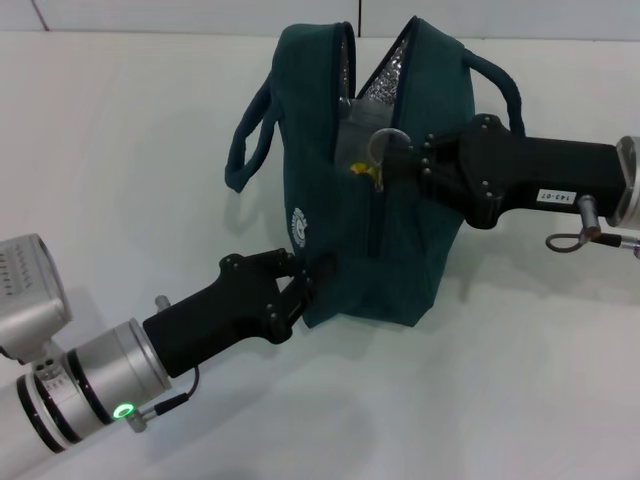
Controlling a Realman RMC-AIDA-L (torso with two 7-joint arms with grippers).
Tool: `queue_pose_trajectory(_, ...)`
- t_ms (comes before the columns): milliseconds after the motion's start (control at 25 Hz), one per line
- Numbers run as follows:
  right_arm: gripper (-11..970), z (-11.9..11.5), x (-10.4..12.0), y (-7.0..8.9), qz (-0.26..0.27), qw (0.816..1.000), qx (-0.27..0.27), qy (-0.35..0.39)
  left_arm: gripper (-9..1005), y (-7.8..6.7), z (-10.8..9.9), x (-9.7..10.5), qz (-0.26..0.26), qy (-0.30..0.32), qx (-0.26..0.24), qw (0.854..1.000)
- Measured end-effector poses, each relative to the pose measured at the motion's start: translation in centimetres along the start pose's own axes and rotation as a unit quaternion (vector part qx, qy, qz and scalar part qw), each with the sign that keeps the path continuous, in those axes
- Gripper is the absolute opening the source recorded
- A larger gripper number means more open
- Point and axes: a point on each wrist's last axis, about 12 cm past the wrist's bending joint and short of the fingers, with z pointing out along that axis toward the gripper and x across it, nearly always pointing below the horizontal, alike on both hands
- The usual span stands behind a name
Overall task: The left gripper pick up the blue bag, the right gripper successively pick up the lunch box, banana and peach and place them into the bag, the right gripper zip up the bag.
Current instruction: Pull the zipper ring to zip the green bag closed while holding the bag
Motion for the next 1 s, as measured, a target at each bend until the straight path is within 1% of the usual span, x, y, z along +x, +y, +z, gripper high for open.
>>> queue_pose_trajectory(80,19,-0.1,0.1,0.0,0.001,1.000,0.002,-0.001,136,-0.1,0.0,0.1,0.000,0.000,0.000,1.000)
queue_pose_trajectory(280,20,-0.1,-0.2,0.0,0.007,1.000,0.005,-0.018,96,-0.3,0.0,0.3,0.007,0.004,0.000,1.000)
queue_pose_trajectory(360,20,-0.2,-0.5,-0.1,0.011,0.999,0.013,-0.036,90,-0.5,0.0,0.6,0.016,0.006,0.003,1.000)
queue_pose_trajectory(520,20,-0.7,-0.7,-0.6,0.023,0.996,0.046,-0.068,79,-1.0,-0.1,1.1,0.028,0.011,0.006,1.000)
queue_pose_trajectory(680,20,-0.9,-0.6,-0.9,0.031,0.994,0.067,-0.076,67,-1.3,-0.2,1.4,0.037,0.020,0.014,0.999)
queue_pose_trajectory(880,20,-0.8,-0.5,-0.9,0.035,0.994,0.068,-0.075,88,-1.4,-0.3,1.4,0.037,0.018,0.016,0.999)
queue_pose_trajectory(1000,21,-0.8,-0.3,-0.8,0.036,0.995,0.065,-0.072,106,-1.5,-0.3,0.9,0.032,-0.003,0.018,0.999)
